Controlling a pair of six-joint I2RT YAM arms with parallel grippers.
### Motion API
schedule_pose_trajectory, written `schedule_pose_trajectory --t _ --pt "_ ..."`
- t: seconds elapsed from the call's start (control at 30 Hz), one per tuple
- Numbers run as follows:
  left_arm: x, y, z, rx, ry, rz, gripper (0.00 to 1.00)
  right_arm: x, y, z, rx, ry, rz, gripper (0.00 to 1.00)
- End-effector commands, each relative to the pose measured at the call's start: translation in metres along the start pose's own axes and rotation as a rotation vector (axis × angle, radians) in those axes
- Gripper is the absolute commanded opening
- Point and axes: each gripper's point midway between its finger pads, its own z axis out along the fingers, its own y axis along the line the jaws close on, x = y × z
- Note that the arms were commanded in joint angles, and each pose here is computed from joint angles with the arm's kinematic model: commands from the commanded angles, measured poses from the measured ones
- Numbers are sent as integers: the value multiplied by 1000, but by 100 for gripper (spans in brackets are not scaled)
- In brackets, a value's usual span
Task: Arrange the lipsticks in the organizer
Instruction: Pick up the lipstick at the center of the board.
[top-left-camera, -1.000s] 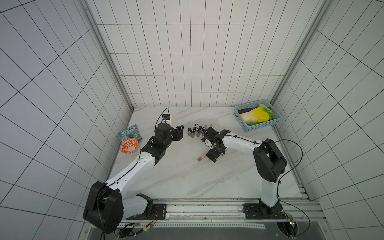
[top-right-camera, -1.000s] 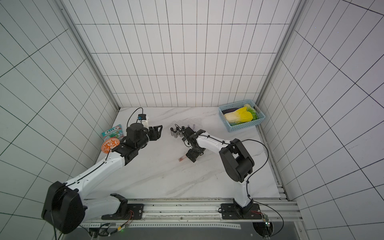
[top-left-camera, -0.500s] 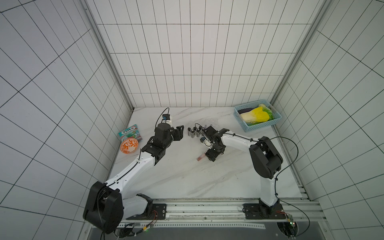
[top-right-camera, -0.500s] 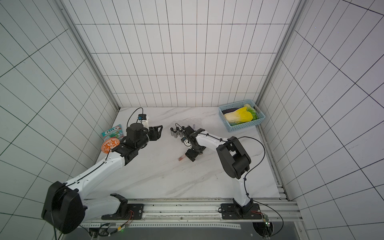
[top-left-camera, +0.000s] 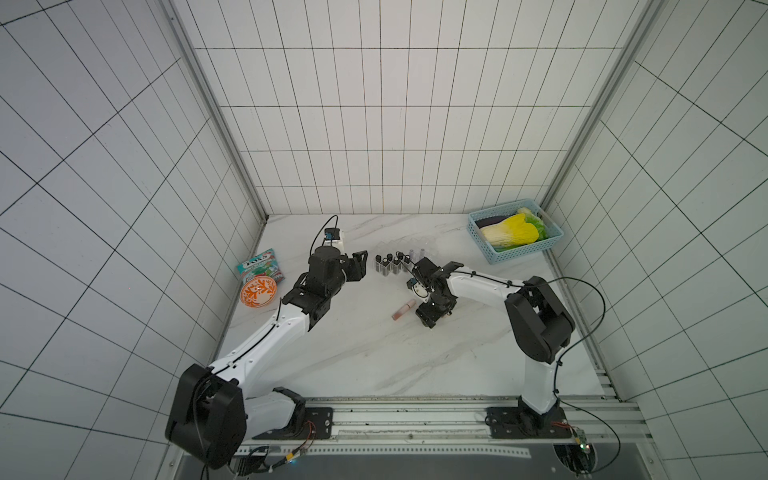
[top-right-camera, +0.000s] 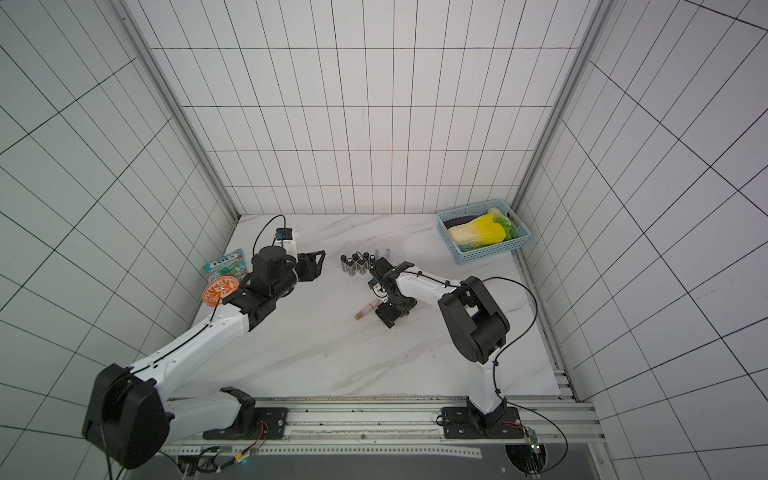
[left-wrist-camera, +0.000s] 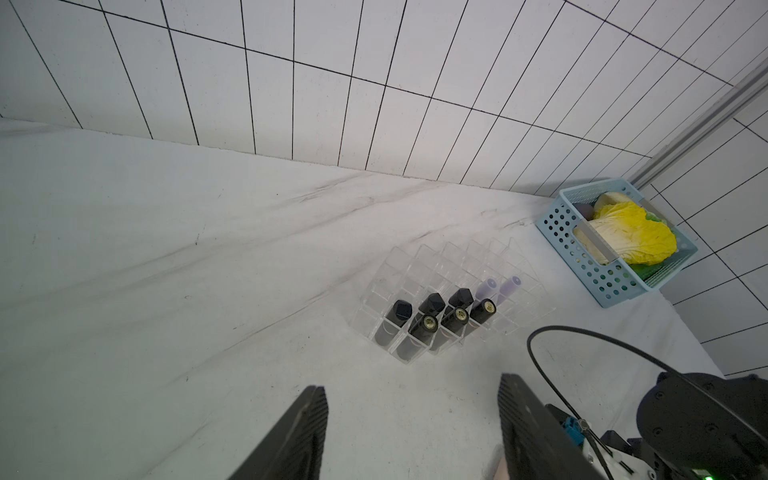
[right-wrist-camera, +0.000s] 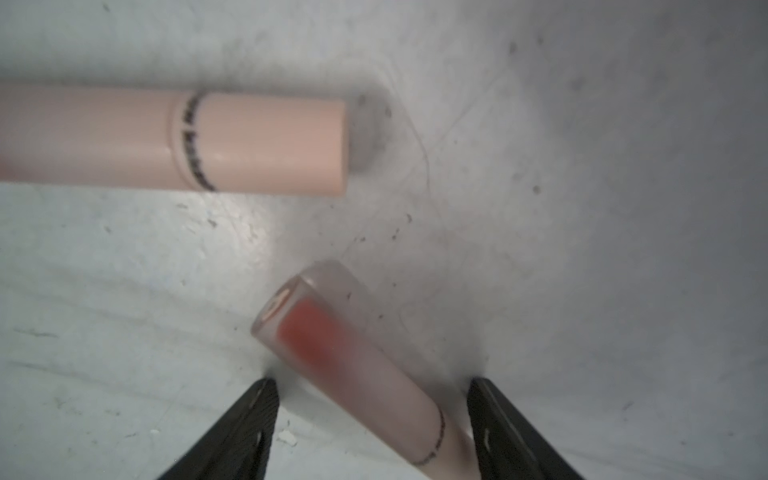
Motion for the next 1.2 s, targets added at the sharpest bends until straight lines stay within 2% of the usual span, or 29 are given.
schedule_pose_trajectory --t 0.0,0.1,0.23,0.37,0.43,0.5,0.6,0.7,0.77,0.9,1.03,1.17 --pt "-4 -4 -3 25 -11 -5 63 22 -8 4 36 58 59 73" --pt "-5 -4 -5 27 -12 -5 63 23 -7 5 30 75 71 53" --pt "-4 -8 -6 46 -7 -13 63 26 -7 3 31 76 90 32" --pt "4 -28 -10 165 45 -35 63 21 -9 -16 18 13 118 22" --pt "12 -40 -12 238 88 -48 66 15 -7 -34 -1 -48 133 21" --pt "18 -58 -17 350 131 -54 75 8 -4 -57 -29 -129 147 21" --pt "24 -100 -31 622 192 -43 80 0 4 -100 -90 -283 159 21" --pt "27 -133 -49 863 289 -42 80 -5 16 -148 -166 -448 152 22" --pt "31 -145 -53 936 318 -41 80 -4 25 -173 -221 -521 140 23" --pt "42 -160 -56 998 367 -21 80 -8 45 -211 -343 -635 100 24" --pt "48 -174 -58 1031 393 -2 76 -9 58 -223 -431 -665 76 24" --pt "49 -188 -61 1054 389 19 68 -11 70 -223 -509 -655 51 24"
